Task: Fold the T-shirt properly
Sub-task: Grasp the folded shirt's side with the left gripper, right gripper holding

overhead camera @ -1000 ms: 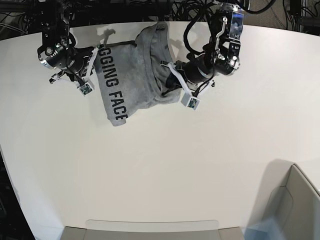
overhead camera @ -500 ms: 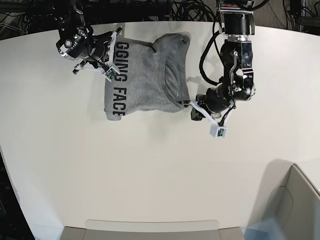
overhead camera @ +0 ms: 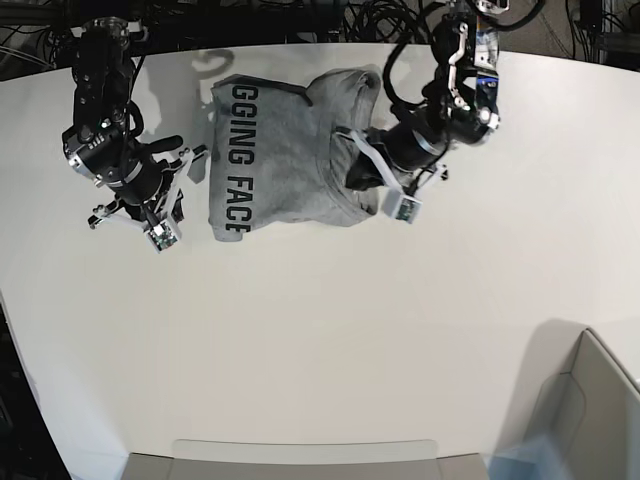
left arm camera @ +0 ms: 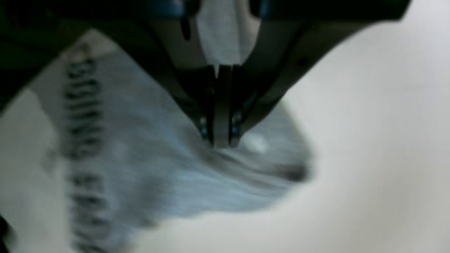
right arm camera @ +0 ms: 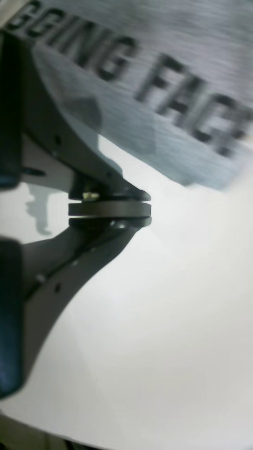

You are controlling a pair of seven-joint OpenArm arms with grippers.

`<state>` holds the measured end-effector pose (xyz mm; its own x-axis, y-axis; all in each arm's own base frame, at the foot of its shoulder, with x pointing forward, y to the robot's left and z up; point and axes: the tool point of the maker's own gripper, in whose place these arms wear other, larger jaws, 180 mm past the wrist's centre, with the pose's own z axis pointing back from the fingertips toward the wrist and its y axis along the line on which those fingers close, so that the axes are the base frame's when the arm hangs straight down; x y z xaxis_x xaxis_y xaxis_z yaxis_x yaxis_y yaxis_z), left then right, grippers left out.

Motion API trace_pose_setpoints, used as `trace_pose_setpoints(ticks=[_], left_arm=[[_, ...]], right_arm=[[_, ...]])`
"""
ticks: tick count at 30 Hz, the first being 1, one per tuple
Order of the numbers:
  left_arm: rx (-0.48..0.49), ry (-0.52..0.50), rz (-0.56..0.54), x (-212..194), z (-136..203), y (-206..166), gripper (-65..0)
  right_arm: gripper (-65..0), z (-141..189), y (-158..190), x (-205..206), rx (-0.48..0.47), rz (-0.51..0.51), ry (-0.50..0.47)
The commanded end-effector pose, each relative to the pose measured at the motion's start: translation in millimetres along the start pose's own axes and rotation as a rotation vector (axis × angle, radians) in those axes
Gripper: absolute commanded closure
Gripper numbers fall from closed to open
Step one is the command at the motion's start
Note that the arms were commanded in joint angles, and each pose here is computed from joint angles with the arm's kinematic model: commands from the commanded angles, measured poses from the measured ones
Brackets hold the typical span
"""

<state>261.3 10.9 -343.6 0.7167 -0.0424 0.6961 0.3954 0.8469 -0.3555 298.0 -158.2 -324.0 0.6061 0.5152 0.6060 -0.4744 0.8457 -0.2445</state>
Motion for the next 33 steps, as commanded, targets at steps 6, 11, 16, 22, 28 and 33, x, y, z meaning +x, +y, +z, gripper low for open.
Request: trace_pose_setpoints(ticks=[6, 11, 16, 22, 28, 33], left_arm=[[-0.137, 0.010, -0.060, -11, -2, -54, 0.0], [-0.229, 0.088, -0.151, -35, -4, -87, 0.0], [-0.244, 0.127, -0.187, -46, -4, -90, 0.0], [-0.216, 0.196, -0.199, -61, -17, -72, 0.0], [-0.148, 0.321, -0.203, -81, -36, -35, 0.0], [-0.091, 0.349, -0.212, -76, -47, -5, 0.0]], right_arm=[[0.0, -25, -24, 26, -0.006, 0.020, 0.030], [0.0, -48, -29, 40, 0.019, 0.039, 0.058], [0.0, -70, -25, 34, 0.007, 0.135, 0.146], [0.0, -86, -14, 16, 0.001, 0.217, 0.216], [0.0, -82, 1, -12, 0.026, 0.281, 0.308], [0.0, -73, 33, -34, 0.078, 0.363, 0.338]])
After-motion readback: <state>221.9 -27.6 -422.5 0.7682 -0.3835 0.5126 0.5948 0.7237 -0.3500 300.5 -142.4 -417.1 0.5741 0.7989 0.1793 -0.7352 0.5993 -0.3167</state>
